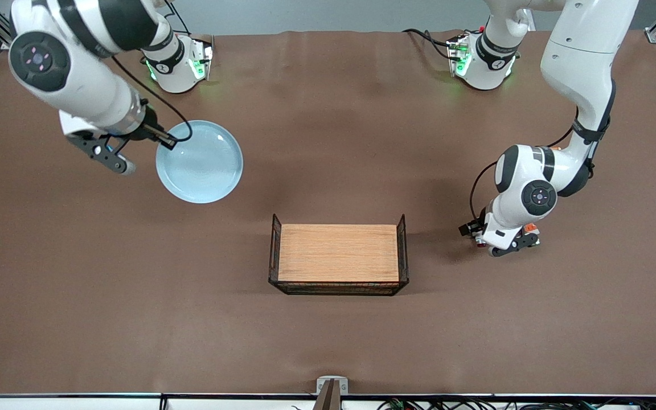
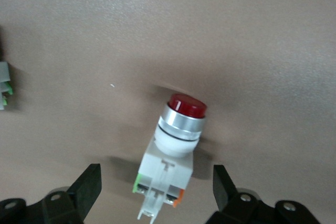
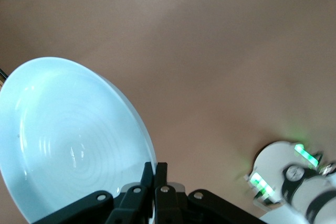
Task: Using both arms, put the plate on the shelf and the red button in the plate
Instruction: 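Carry the plate with the right gripper over the wooden tray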
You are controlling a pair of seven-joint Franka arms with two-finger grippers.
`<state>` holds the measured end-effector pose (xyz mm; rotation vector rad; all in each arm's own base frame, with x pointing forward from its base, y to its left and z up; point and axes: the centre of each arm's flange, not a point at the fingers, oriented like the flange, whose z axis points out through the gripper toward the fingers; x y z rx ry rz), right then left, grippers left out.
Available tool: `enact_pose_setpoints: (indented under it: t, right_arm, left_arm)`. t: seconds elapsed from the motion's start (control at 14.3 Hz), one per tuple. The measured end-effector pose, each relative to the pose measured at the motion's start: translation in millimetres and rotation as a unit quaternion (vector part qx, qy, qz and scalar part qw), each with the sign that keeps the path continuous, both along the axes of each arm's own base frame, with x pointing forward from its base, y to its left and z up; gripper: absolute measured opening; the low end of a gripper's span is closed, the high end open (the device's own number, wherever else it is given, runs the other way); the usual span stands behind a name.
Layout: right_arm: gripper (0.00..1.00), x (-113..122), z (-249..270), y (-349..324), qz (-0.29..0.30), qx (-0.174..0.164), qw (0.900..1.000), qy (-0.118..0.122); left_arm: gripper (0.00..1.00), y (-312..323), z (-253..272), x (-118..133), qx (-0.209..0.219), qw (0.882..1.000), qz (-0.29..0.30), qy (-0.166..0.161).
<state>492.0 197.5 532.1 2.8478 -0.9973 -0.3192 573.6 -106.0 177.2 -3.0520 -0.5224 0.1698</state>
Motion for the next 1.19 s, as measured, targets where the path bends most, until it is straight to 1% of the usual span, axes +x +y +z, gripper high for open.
enact_pose_setpoints:
  t: [0.07,0.14,0.21,0.28,0.35,0.42,0.49,0.56,0.63,0.84,0.91,1.19]
  right_arm:
    - [0.03,-1.8,9.1,10.3,-0.032,-0.006,0.999,-0.01]
    - [0.03,-3.1,17.0,18.2,-0.06,-0.01,0.998,-0.019]
    - [0.03,-3.4,24.9,23.5,-0.091,-0.013,0.995,-0.029]
    - [0.03,-2.8,32.7,27.6,-0.122,-0.015,0.992,-0.037]
    - [0.03,-2.0,39.8,33.9,-0.154,-0.016,0.987,-0.046]
    - [0.03,-0.9,44.7,44.1,-0.185,-0.017,0.981,-0.054]
    - [0.03,0.6,45.9,58.5,-0.217,-0.02,0.974,-0.059]
    - [0.03,2.3,42.4,75.8,-0.245,-0.025,0.967,-0.06]
    - [0.03,4.1,34.5,95.3,-0.268,-0.032,0.961,-0.059]
    - [0.03,8.4,6.7,151.1,-0.324,-0.044,0.943,-0.062]
    - [0.03,8.2,-0.3,167.3,-0.344,-0.044,0.936,-0.065]
    - [0.03,-6.0,-12.8,222.1,-0.406,-0.043,0.91,-0.073]
  left_arm:
    - [0.94,0.5,0.0,0.0,0.0,1.0,0.0,0.0]
    - [0.91,0.4,-0.2,-0.2,0.0,1.0,0.0,0.0]
    - [0.9,0.5,-0.4,-0.4,0.0,1.0,0.0,0.001]
    - [0.9,0.5,-0.4,-0.5,0.0,1.0,0.0,0.001]
    - [0.87,0.4,-0.3,-0.5,0.0,1.0,0.0,0.001]
    - [0.87,0.3,-0.3,-0.5,0.0,1.0,0.0,0.0]
    - [0.82,0.3,-0.2,-0.4,0.0,1.0,0.0,0.0]
    - [0.82,0.3,-0.2,-0.4,0.0,1.0,0.0,0.0]
    - [0.8,0.3,-0.2,-0.4,0.0,1.0,0.0,0.0]
    - [0.79,0.3,-0.2,-0.4,0.0,1.0,0.0,0.0]
    - [0.75,0.3,-0.1,-0.4,0.0,1.0,0.0,0.0]
    - [0.71,0.4,-0.2,-0.5,0.0,1.0,0.0,0.0]
